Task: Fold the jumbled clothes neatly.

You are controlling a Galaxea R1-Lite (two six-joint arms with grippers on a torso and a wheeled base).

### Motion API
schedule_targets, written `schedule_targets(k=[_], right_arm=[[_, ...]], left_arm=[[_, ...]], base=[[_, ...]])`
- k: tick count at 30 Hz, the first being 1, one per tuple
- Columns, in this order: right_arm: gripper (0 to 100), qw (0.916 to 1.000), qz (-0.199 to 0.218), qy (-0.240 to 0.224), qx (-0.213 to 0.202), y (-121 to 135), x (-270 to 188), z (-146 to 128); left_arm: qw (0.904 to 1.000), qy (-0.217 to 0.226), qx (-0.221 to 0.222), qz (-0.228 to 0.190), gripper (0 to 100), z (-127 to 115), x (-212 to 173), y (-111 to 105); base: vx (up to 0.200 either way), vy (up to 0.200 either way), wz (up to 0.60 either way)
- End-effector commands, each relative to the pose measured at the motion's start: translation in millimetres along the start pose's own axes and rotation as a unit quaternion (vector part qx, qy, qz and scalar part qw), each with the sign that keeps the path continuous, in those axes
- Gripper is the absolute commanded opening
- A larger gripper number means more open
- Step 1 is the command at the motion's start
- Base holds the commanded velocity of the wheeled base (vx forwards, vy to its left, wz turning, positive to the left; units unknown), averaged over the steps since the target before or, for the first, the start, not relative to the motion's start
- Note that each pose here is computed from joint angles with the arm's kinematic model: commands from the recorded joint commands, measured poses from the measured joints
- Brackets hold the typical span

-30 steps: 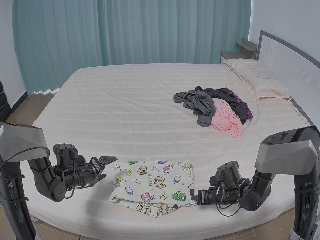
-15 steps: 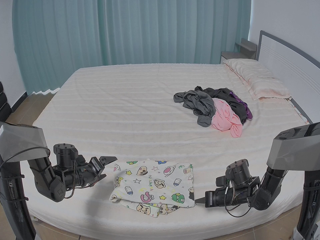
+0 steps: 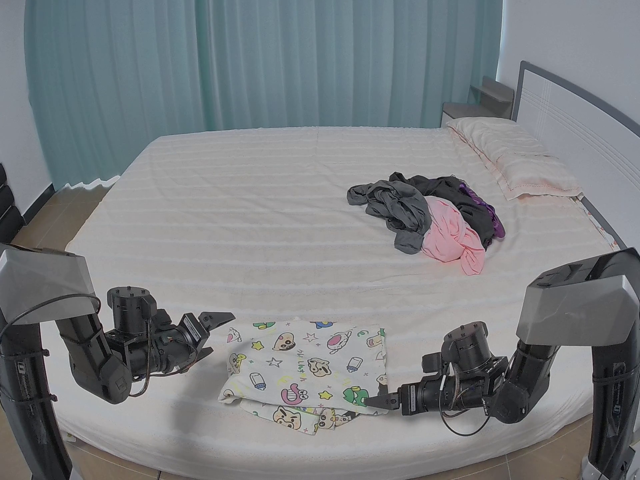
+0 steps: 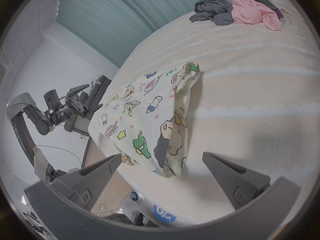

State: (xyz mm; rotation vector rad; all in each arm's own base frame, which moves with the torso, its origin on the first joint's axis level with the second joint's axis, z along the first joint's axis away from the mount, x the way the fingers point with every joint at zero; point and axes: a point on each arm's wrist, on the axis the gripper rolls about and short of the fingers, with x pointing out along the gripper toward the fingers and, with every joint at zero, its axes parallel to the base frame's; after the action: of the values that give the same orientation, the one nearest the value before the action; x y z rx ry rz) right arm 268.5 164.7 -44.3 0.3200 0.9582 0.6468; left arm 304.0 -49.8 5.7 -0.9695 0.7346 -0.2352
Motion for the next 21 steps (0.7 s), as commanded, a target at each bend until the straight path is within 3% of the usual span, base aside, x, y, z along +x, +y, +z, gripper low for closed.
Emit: schedule_targets(k=[1,2,9,21], right_arm=[[100,0.9999,0.001,0.011,-0.008,-0.1,8.7,-4.4],[0,0.9999,0.0,0.013,-0.009,-0.2,9.1,-4.3],[0,0.9989,-0.006,0.023,-0.041,-2.8,14.9,-3.4],[0,0.9996,-0.008,0.009,-0.027,-2.4,-19.9,1.7]], left_arm=[[1.0,0.0,0.0,0.0,100,0.1,1.0,0.1],[1.0,-0.001,0.0,0.0,100,0.1,1.0,0.1],[1.0,-0.002,0.001,0.0,100,0.3,2.2,0.0],[1.0,-0.004,0.0,0.003,100,0.3,1.7,0.6]], base=[[0.0,0.0,0.0],[0.0,0.0,0.0],[0.0,0.0,0.0],[0.0,0.0,0.0]])
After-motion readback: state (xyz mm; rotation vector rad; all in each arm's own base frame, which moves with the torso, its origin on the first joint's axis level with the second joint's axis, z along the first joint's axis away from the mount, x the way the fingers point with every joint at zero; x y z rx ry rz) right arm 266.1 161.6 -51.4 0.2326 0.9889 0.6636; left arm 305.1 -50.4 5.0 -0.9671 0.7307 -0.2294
